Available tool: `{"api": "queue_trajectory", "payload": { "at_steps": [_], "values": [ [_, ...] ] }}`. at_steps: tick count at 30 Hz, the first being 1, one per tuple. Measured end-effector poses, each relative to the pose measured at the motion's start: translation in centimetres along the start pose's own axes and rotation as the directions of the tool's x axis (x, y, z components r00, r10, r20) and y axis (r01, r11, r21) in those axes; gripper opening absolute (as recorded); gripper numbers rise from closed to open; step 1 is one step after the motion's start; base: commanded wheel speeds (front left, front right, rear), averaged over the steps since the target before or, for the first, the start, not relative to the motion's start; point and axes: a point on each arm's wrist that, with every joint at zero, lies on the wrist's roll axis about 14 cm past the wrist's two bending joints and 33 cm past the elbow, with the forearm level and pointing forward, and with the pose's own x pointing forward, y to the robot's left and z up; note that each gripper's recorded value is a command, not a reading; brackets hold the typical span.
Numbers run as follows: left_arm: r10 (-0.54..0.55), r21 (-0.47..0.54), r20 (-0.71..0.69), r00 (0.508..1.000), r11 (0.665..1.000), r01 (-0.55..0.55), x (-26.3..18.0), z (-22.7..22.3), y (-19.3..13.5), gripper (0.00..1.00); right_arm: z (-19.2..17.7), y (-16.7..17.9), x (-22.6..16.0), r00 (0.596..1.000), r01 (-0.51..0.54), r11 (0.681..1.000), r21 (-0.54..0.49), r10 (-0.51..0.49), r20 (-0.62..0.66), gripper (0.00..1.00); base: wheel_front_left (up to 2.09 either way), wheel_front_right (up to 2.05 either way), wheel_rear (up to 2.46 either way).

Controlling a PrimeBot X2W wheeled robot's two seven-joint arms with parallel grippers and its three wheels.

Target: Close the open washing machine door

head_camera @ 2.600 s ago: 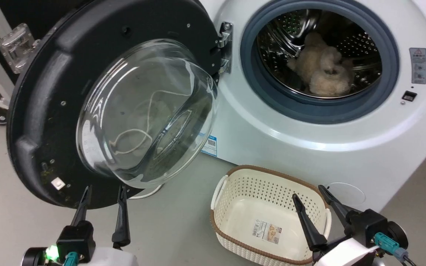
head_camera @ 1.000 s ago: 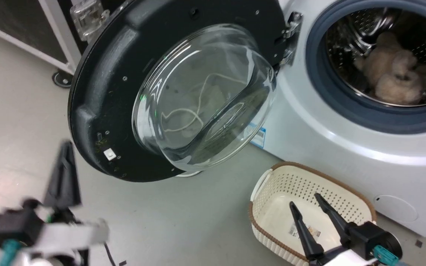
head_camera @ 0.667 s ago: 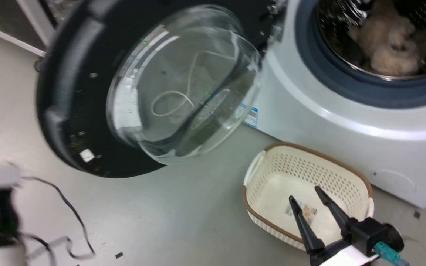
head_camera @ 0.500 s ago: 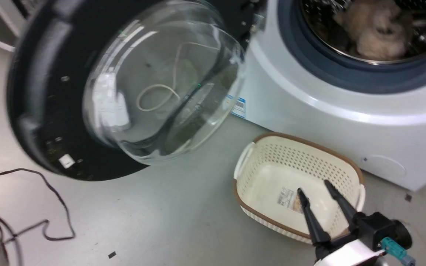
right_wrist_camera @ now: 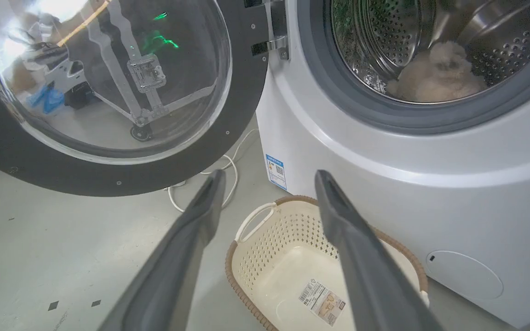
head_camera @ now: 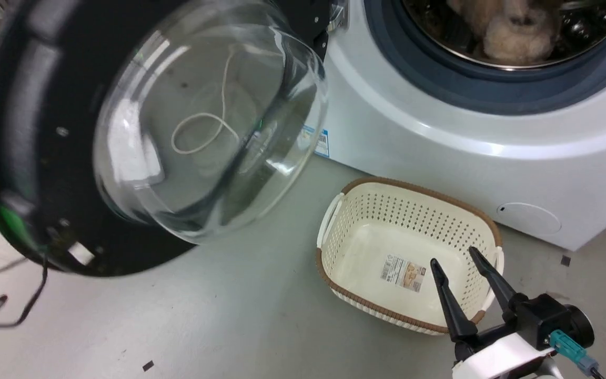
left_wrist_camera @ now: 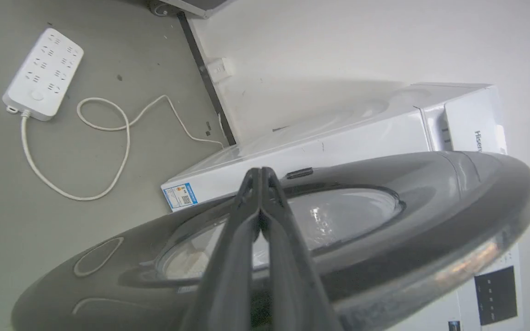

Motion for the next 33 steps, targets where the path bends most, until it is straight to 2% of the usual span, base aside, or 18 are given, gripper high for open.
{"api": "queue_trajectory", "payload": {
  "at_steps": [3,6,7,8,9,13,17,18,19,24,25,26,27,28,33],
  "values": [
    [-0.069,-0.044,-0.172,0.983,0.997,0.062,-1.6,-3.8,-0.7,0.00,0.9,0.1,-0.2,1.000,0.007,1.000,-0.010,-0.007,0.020,1.00,0.00,0.00,0.00],
    [-0.131,-0.089,-0.256,0.958,0.990,0.112,-3.0,-6.1,-1.5,0.00,1.8,0.1,-0.4,0.999,0.020,1.000,-0.015,-0.019,0.042,1.00,0.00,0.00,0.00],
    [-0.178,-0.120,-0.303,0.936,0.982,0.148,-3.9,-7.6,-2.4,0.00,2.4,0.1,-0.6,0.998,0.029,0.999,-0.018,-0.027,0.055,1.00,0.00,0.00,0.00],
    [-0.178,-0.120,-0.303,0.936,0.982,0.148,-3.9,-7.6,-2.4,0.00,2.4,0.1,-0.6,0.998,0.029,0.999,-0.018,-0.027,0.055,1.00,0.00,0.00,0.00],
    [-0.230,-0.145,-0.343,0.911,0.971,0.191,-4.9,-9.2,-3.6,0.00,2.9,0.1,-0.9,0.997,0.038,0.999,-0.023,-0.036,0.068,1.00,0.00,0.00,0.00],
    [-0.294,-0.194,-0.390,0.872,0.953,0.235,-6.2,-11.7,-5.1,0.00,3.8,-0.3,-1.4,0.994,0.064,0.998,-0.028,-0.061,0.090,1.00,0.00,0.00,0.00],
    [-0.363,-0.243,-0.469,0.805,0.929,0.277,-7.4,-15.6,-7.2,0.00,4.4,-1.7,-2.5,0.987,0.122,0.992,-0.026,-0.118,0.106,1.00,0.00,0.00,0.00],
    [-0.390,-0.270,-0.515,0.764,0.919,0.287,-8.0,-17.6,-8.1,0.00,4.4,-2.2,-3.1,0.984,0.144,0.989,-0.027,-0.140,0.105,1.00,0.00,0.00,0.00],
    [-0.390,-0.270,-0.515,0.764,0.919,0.287,-8.0,-17.6,-8.1,0.00,4.4,-2.2,-3.1,0.984,0.144,0.989,-0.027,-0.140,0.105,1.00,0.00,0.00,0.00],
    [-0.447,-0.365,-0.599,0.664,0.891,0.271,-8.8,-22.8,-9.9,0.00,4.3,-4.1,-4.3,0.973,0.208,0.978,-0.031,-0.204,0.105,1.00,0.00,0.00,0.00],
    [-0.470,-0.405,-0.618,0.630,0.877,0.256,-8.7,-24.9,-10.6,0.00,4.4,-5.3,-4.9,0.965,0.245,0.969,-0.029,-0.240,0.109,1.00,0.00,0.00,0.00],
    [-0.470,-0.405,-0.618,0.630,0.877,0.256,-8.7,-24.9,-10.6,0.00,4.4,-5.3,-4.9,0.965,0.245,0.969,-0.029,-0.240,0.109,1.00,0.00,0.00,0.00],
    [-0.493,-0.449,-0.634,0.596,0.862,0.236,-8.6,-27.0,-11.3,0.00,4.6,-6.4,-5.3,0.955,0.279,0.960,-0.029,-0.274,0.116,1.00,0.00,0.00,0.00],
    [-0.493,-0.449,-0.634,0.596,0.862,0.236,-8.6,-27.0,-11.3,0.00,4.6,-6.4,-5.3,0.955,0.279,0.960,-0.029,-0.274,0.116,1.00,0.00,0.00,0.00],
    [-0.510,-0.499,-0.700,0.501,0.850,0.168,-8.2,-32.8,-12.2,0.00,4.8,-9.4,-7.0,0.923,0.371,0.928,-0.030,-0.365,0.121,1.00,0.00,0.00,0.00]
  ]
}}
